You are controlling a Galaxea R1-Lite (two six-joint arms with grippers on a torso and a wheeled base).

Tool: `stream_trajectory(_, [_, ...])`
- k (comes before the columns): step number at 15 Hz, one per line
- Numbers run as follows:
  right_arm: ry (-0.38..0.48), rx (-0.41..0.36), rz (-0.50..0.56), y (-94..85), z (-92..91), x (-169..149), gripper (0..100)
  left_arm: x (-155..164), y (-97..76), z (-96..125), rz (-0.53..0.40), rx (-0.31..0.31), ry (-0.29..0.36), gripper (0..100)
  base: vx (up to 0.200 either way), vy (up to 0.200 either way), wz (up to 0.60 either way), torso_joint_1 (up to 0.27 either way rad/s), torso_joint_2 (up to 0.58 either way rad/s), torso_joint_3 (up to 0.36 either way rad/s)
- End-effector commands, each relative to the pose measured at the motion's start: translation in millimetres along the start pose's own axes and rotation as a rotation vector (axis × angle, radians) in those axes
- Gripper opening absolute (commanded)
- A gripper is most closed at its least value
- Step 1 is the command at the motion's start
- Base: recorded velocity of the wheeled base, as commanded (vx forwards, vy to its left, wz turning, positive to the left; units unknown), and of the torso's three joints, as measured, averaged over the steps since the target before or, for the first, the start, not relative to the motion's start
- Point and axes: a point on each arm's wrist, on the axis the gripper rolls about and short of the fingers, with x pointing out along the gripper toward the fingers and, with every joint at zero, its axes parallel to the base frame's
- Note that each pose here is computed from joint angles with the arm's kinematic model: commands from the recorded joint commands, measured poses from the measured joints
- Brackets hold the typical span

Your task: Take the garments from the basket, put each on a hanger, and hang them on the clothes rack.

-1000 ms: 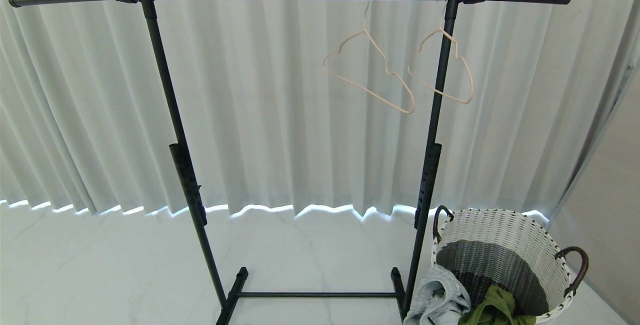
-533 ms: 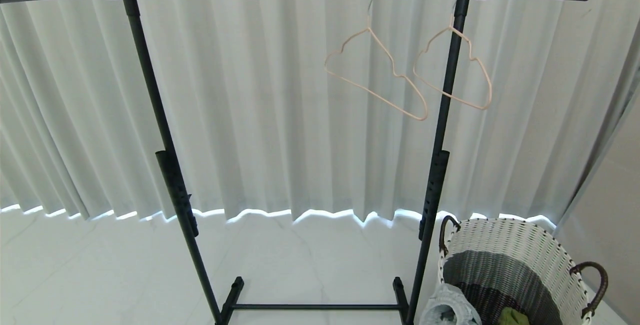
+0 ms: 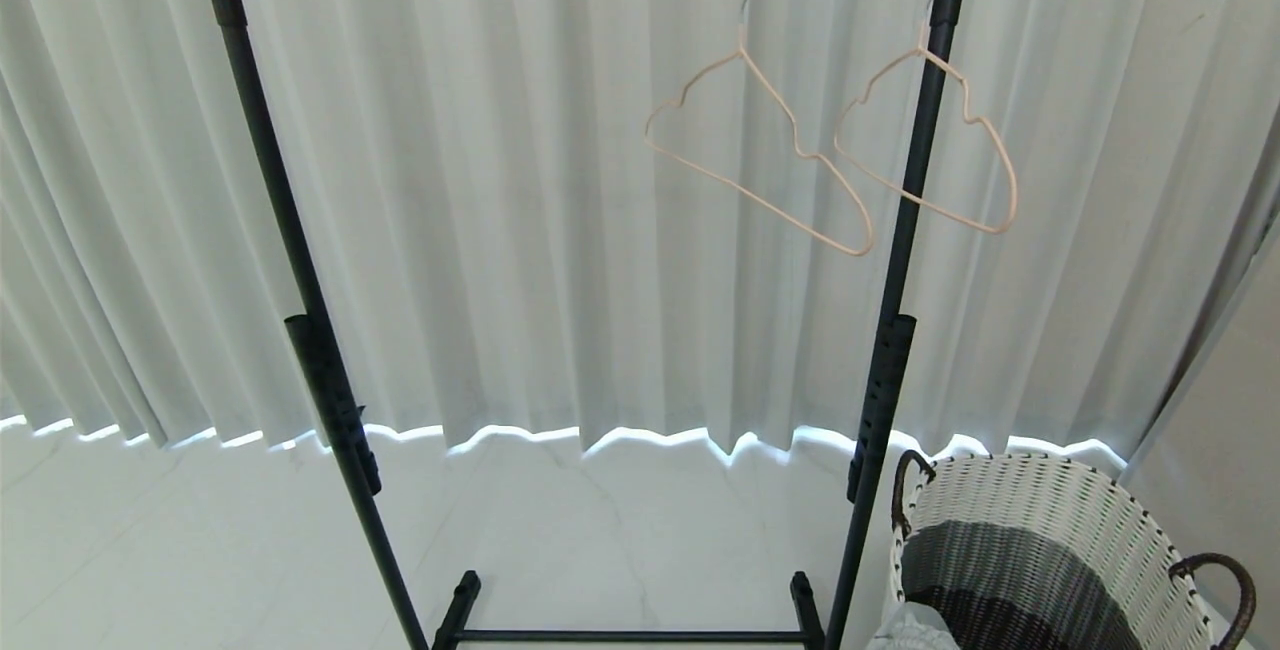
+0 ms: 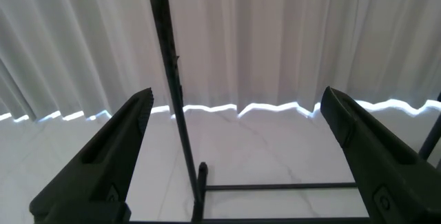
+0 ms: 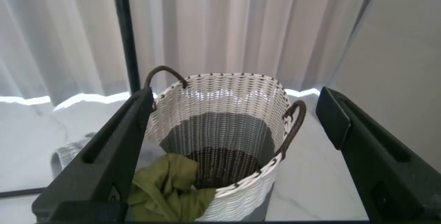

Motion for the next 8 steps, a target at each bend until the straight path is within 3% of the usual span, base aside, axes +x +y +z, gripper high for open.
stream_trajectory(1, [0.001, 0.000, 0.000, 0.0, -0.1, 0.0, 100, 0.1, 0.0, 0.1, 0.000, 0.000, 0.001, 100, 0.000, 0.200, 0.00, 0.007, 0.00, -0.002])
stream_trajectory(4, [0.001, 0.000, 0.000, 0.0, -0.1, 0.0, 100, 0.1, 0.0, 0.1, 0.000, 0.003, 0.001, 100, 0.000, 0.200, 0.00, 0.004, 0.01, -0.001])
stream_trajectory(8, [0.001, -0.001, 0.000, 0.0, -0.1, 0.0, 100, 0.1, 0.0, 0.1, 0.000, 0.003, 0.001, 100, 0.000, 0.000, 0.00, 0.000, 0.00, 0.000])
